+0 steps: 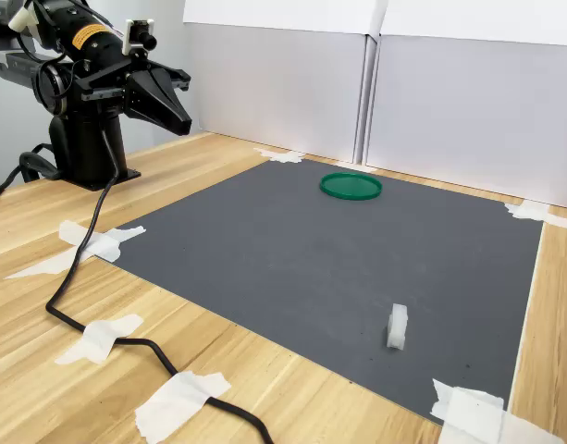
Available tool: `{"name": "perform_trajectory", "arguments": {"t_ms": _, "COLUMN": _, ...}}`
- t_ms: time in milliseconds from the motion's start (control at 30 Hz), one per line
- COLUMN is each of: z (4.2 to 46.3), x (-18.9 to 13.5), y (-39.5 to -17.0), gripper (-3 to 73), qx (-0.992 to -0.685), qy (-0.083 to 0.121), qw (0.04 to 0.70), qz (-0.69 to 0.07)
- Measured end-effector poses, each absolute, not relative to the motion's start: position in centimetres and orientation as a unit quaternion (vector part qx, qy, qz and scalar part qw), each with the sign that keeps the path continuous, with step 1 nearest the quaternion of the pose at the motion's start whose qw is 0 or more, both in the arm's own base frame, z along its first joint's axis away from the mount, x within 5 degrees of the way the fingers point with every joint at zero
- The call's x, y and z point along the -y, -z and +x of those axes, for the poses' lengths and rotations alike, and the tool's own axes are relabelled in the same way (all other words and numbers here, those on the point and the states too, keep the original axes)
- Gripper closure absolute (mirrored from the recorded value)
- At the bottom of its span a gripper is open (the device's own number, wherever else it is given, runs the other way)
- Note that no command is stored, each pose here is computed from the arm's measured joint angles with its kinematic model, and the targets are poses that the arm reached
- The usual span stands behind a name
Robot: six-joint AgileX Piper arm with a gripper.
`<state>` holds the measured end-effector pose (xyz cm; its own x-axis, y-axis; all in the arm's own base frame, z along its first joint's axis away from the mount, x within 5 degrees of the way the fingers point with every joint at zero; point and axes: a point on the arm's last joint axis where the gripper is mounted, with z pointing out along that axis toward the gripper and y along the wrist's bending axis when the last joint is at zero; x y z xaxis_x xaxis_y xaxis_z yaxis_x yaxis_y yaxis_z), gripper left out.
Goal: Grasp a white terminal and put it on the green lid.
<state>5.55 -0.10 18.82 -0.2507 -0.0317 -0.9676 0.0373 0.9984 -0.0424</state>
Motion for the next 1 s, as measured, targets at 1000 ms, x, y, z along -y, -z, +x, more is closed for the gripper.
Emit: {"name": "perform_trajectory", "arguments": {"t_ms": 1000, "z": 5.63, "x": 0.29, "y": -19.19, "gripper": 71.1, "qx": -0.777, "qy": 0.051, "qw": 0.627, "qz": -0.010}}
